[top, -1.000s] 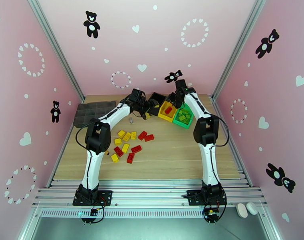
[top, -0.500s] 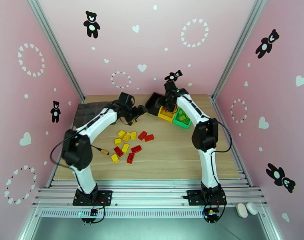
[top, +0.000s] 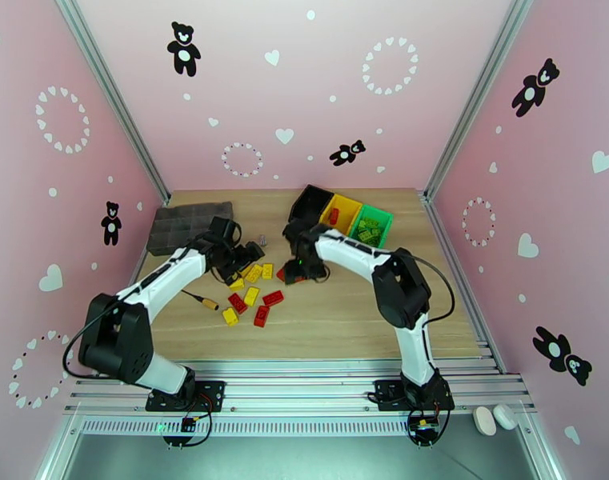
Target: Sort the legos into containers by color
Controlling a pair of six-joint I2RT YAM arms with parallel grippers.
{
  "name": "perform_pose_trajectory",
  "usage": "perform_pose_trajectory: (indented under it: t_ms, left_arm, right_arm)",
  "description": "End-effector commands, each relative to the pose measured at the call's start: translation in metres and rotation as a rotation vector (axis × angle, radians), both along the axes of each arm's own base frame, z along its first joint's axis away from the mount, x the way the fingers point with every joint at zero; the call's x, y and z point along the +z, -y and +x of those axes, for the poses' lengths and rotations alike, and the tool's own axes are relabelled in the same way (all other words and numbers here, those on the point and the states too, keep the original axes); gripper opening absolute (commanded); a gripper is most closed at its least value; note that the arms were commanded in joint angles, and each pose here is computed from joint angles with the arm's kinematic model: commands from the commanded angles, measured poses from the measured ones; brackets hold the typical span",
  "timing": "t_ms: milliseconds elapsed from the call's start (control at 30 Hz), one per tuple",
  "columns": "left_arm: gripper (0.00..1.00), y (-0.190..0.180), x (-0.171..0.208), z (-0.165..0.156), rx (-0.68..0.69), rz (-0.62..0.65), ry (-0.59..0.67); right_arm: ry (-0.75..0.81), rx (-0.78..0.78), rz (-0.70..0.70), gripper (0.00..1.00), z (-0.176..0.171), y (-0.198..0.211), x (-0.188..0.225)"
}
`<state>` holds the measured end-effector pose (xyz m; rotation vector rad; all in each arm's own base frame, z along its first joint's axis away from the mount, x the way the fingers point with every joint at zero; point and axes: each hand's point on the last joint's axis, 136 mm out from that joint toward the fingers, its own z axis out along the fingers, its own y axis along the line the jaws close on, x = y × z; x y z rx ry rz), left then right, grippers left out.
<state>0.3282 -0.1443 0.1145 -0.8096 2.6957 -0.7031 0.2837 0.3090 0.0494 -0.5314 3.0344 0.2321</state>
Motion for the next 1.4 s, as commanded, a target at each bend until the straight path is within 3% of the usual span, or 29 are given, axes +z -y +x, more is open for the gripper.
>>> perform_pose_trajectory:
  t_ms: [0, 333, 833, 1067, 1367]
  left_arm:
    - [0.92, -0.012, -0.001, -0.012, 0.015, 0.022, 0.003]
    - [0.92, -0.029, -0.010, -0.031, 0.051, 0.014, -0.023]
    - [0.93, -0.038, 0.000, -0.038, 0.071, 0.032, -0.004]
    - [0.93, -0.063, -0.004, -0.044, 0.166, -0.007, -0.018]
    - [0.94, -0.066, -0.009, -0.045, 0.181, -0.031, -0.037]
  right_arm:
    - [0.048, 0.057, 0.031, 0.79, -0.019, -0.013, 0.014]
    - [0.030, 0.114, -0.068, 0.79, -0.058, -0.031, -0.016]
    - [0.057, 0.127, -0.143, 0.85, -0.019, -0.058, -0.029]
    - [0.040, 0.057, -0.127, 0.84, 0.002, -0.058, -0.029]
    - [0.020, 0.040, -0.084, 0.52, 0.006, -0.062, -0.025]
